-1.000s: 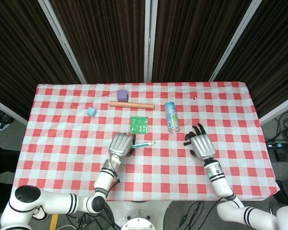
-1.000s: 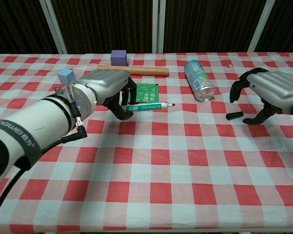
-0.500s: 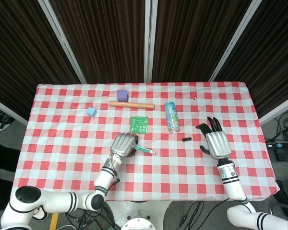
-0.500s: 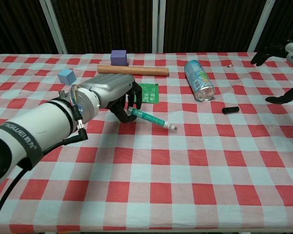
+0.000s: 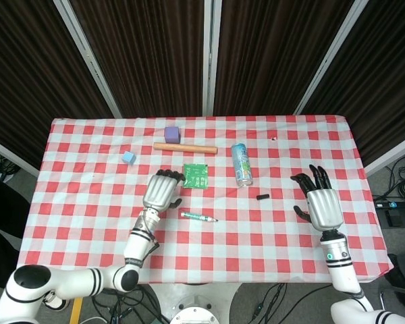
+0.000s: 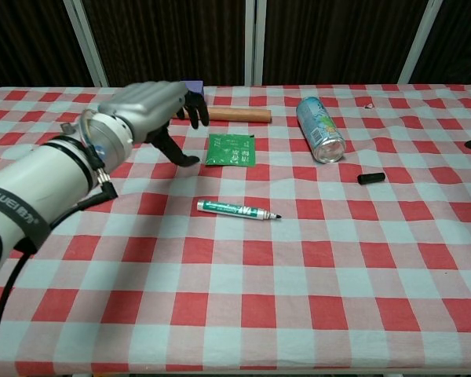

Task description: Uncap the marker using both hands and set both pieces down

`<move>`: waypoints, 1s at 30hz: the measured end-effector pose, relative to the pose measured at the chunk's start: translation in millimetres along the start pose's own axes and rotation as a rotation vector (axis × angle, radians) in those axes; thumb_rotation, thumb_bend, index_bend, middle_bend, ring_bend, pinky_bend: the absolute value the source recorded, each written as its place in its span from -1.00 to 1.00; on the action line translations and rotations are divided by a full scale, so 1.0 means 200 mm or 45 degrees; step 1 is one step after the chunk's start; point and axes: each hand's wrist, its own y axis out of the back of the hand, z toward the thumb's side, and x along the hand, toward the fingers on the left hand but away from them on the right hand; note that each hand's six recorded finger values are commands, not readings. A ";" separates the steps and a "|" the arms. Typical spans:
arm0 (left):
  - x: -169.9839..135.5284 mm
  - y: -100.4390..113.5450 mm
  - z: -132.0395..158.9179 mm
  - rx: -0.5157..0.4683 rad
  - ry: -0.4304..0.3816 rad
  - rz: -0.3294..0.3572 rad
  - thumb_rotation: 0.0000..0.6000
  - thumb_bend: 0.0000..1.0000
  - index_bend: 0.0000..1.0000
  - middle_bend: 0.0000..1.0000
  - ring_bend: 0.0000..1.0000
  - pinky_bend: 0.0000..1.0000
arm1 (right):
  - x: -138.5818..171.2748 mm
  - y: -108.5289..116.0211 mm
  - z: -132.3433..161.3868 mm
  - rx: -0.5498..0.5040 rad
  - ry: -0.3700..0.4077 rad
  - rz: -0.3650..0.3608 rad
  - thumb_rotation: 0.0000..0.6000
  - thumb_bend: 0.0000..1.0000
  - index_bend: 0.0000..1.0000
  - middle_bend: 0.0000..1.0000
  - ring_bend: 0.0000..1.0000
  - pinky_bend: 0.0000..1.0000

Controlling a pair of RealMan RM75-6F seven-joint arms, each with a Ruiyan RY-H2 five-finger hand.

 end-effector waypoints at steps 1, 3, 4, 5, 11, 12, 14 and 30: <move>-0.01 0.04 -0.04 0.000 0.020 0.044 1.00 -0.58 -0.36 -0.41 -0.52 -0.48 | 0.01 0.00 -0.01 0.001 -0.006 -0.002 1.00 -0.91 -0.52 -0.55 -1.00 -1.00; -0.03 0.10 -0.12 -0.006 0.055 0.113 1.00 -0.59 -0.37 -0.47 -0.56 -0.49 | 0.05 0.01 -0.04 0.002 -0.022 -0.003 1.00 -0.92 -0.54 -0.58 -1.00 -1.00; -0.05 0.14 -0.18 -0.013 0.082 0.157 1.00 -0.61 -0.38 -0.50 -0.58 -0.50 | 0.07 0.01 -0.06 0.003 -0.029 -0.002 1.00 -0.92 -0.55 -0.61 -1.00 -1.00; -0.08 0.16 -0.23 -0.016 0.103 0.190 1.00 -0.63 -0.39 -0.53 -0.60 -0.51 | 0.09 0.00 -0.08 0.006 -0.041 -0.001 1.00 -0.92 -0.57 -0.63 -1.00 -1.00; -0.36 0.22 -0.55 0.031 0.176 0.376 1.00 -0.69 -0.46 -0.68 -0.75 -0.62 | 0.24 -0.01 -0.23 0.010 -0.128 0.005 1.00 -0.92 -0.62 -0.72 -1.00 -1.00; -0.42 0.21 -0.59 0.033 0.182 0.389 1.00 -0.69 -0.47 -0.67 -0.78 -0.62 | 0.27 -0.01 -0.25 0.007 -0.141 0.001 1.00 -0.92 -0.62 -0.72 -1.00 -1.00; -0.54 0.18 -0.71 0.021 0.207 0.383 1.00 -0.71 -0.48 -0.65 -0.83 -0.63 | 0.35 0.00 -0.30 0.004 -0.168 -0.008 1.00 -0.92 -0.62 -0.72 -1.00 -1.00; -1.28 0.06 -1.08 -0.034 0.431 0.221 1.00 -0.76 -0.49 -0.60 -0.84 -0.60 | 0.61 -0.05 -0.36 0.040 -0.175 0.097 1.00 -0.91 -0.68 -0.75 -1.00 -1.00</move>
